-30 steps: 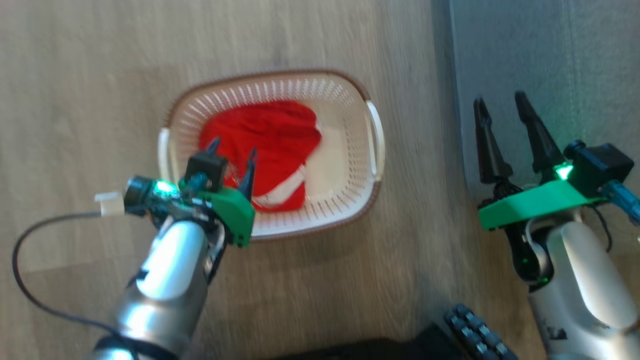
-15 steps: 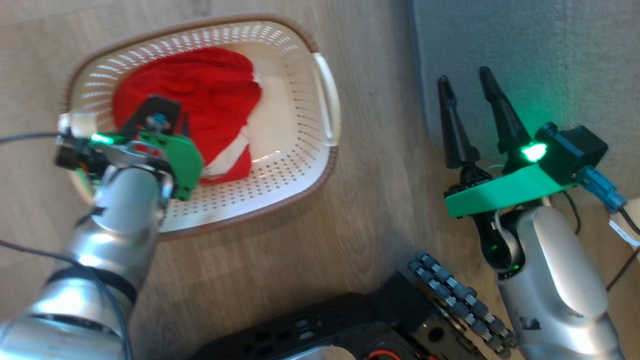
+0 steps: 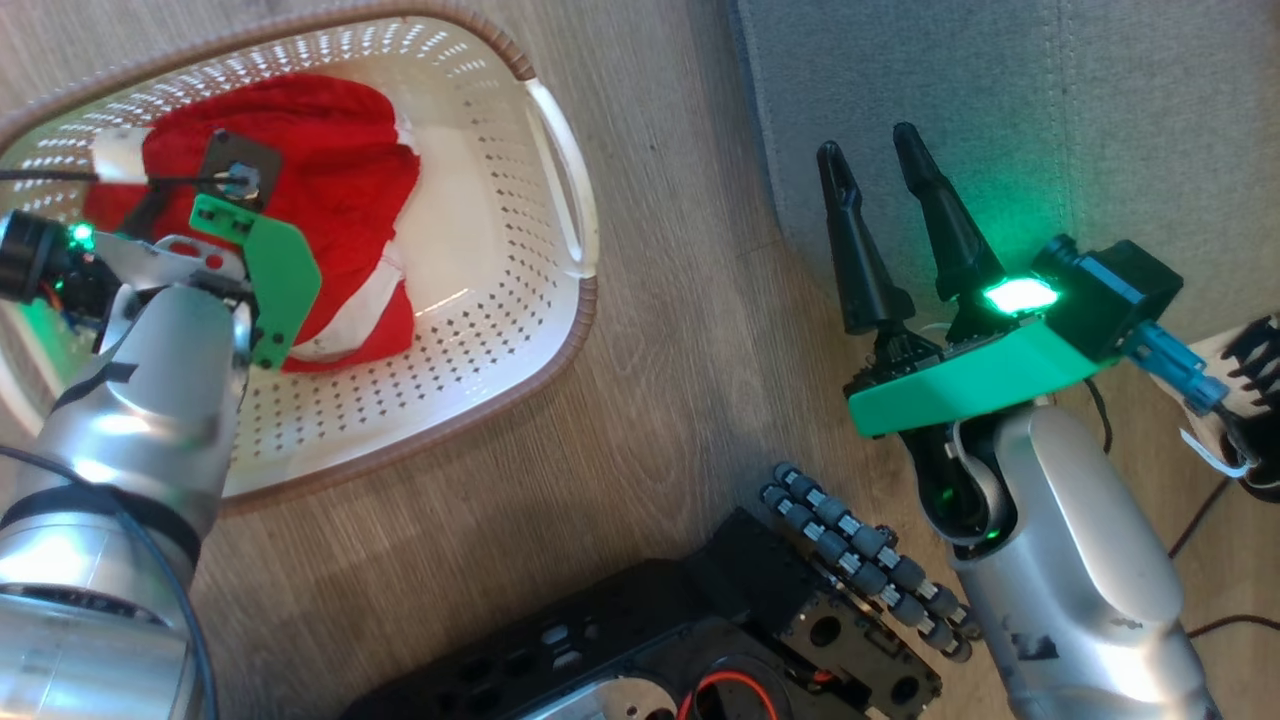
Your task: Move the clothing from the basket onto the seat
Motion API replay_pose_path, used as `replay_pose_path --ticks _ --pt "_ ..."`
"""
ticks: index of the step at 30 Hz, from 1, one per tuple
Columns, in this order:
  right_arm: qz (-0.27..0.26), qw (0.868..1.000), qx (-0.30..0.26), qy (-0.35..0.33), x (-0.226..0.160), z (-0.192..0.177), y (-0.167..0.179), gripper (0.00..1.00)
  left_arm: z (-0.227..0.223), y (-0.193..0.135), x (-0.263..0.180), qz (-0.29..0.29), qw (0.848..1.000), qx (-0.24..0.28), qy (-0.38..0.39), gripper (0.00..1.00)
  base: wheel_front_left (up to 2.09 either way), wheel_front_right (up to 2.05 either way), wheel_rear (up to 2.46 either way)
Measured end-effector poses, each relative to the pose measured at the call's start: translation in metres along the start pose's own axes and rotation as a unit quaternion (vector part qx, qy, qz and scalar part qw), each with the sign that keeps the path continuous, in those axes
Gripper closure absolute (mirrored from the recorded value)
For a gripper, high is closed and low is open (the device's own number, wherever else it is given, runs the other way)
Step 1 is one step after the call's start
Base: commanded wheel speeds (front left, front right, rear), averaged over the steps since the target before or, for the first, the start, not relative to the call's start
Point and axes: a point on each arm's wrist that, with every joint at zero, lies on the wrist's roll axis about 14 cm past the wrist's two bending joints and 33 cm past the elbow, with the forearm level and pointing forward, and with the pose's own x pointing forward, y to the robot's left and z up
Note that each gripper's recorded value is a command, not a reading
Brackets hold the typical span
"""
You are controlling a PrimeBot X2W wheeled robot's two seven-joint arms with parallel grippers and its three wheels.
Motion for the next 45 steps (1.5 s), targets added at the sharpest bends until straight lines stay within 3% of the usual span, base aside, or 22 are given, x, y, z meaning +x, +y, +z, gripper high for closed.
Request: replay_pose_path --ticks 9,16,17,18,19,36,45 --pt "-0.002 1.000 0.009 -0.001 0.001 -0.001 -0.001 0.00 -0.013 0.008 0.005 0.022 0.998 0.031 0.052 0.00 0.00 0.00 0.00" --pt "-0.003 1.000 0.014 0.000 0.001 -0.002 0.000 0.00 -0.024 -0.004 0.006 -0.012 0.995 0.057 0.083 0.00 0.00 0.00 0.00" --pt "-0.003 1.000 0.015 0.000 0.001 -0.002 0.000 0.00 -0.025 -0.006 0.006 -0.017 0.994 0.061 0.087 0.27 0.00 0.00 0.00" --pt "-0.003 1.000 0.015 -0.001 0.001 -0.002 0.000 0.00 -0.025 -0.008 0.006 -0.023 0.994 0.062 0.090 0.74 0.00 0.00 0.00" --pt "-0.003 1.000 0.015 -0.001 0.001 -0.002 0.000 0.00 -0.025 -0.010 0.006 -0.030 0.993 0.064 0.091 1.00 0.00 0.00 0.00" --pt "-0.002 0.999 0.016 -0.029 -0.005 0.024 0.000 0.00 -0.001 -0.011 -0.011 -0.033 0.997 0.028 0.069 1.00 0.00 0.00 0.00" --pt "0.011 0.996 -0.002 -0.085 -0.018 0.071 0.010 0.00 0.024 -0.036 -0.070 -0.047 0.999 -0.022 0.002 1.00 0.00 0.00 0.00"
